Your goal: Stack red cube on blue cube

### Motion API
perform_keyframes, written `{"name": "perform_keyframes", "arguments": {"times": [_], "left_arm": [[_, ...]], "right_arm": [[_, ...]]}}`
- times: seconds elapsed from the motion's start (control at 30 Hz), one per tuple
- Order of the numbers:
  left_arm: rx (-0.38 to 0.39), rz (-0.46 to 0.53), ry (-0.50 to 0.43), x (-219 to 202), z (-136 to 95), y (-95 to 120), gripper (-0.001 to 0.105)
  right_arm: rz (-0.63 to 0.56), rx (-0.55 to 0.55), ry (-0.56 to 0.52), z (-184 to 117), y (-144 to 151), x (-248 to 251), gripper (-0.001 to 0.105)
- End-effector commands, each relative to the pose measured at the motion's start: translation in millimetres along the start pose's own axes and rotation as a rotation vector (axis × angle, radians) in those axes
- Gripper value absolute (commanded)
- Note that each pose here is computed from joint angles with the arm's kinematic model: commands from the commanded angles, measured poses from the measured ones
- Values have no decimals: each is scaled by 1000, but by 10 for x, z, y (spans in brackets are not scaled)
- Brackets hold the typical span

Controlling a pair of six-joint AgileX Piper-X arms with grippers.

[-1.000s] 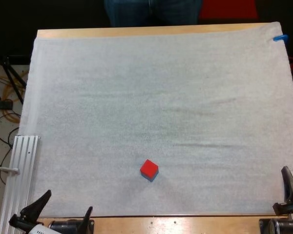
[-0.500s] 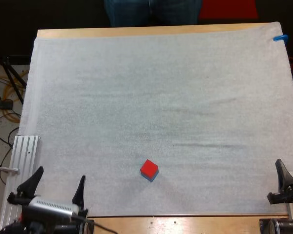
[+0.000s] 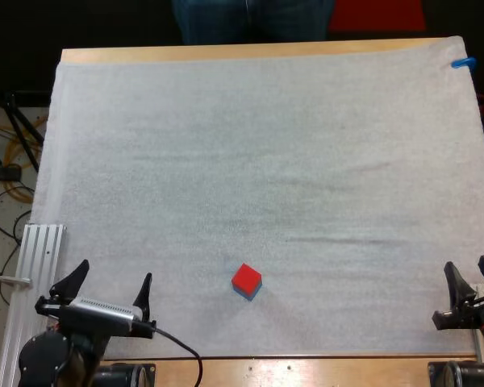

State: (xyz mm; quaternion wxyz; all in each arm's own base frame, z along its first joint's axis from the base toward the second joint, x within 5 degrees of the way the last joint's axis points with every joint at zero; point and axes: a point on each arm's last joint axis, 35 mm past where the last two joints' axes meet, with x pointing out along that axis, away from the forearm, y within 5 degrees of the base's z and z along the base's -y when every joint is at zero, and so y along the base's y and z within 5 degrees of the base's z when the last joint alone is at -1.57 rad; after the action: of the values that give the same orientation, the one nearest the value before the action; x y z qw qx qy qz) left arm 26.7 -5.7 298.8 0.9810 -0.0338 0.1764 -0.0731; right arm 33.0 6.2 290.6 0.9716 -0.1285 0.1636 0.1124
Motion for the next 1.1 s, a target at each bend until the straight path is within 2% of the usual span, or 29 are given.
{"name": "perform_keyframes", "arguments": {"times": [0.0, 0.47, 1.07], "left_arm": [[-21, 7, 8, 46, -2, 11, 87], [-50, 9, 34, 123, -78, 28, 87], [-50, 9, 34, 123, -79, 28, 87]], "right_arm": [[13, -13, -2, 5, -4, 30, 51], [9, 36, 12, -14, -3, 37, 51], [6, 39, 13, -14, -4, 36, 51]]}}
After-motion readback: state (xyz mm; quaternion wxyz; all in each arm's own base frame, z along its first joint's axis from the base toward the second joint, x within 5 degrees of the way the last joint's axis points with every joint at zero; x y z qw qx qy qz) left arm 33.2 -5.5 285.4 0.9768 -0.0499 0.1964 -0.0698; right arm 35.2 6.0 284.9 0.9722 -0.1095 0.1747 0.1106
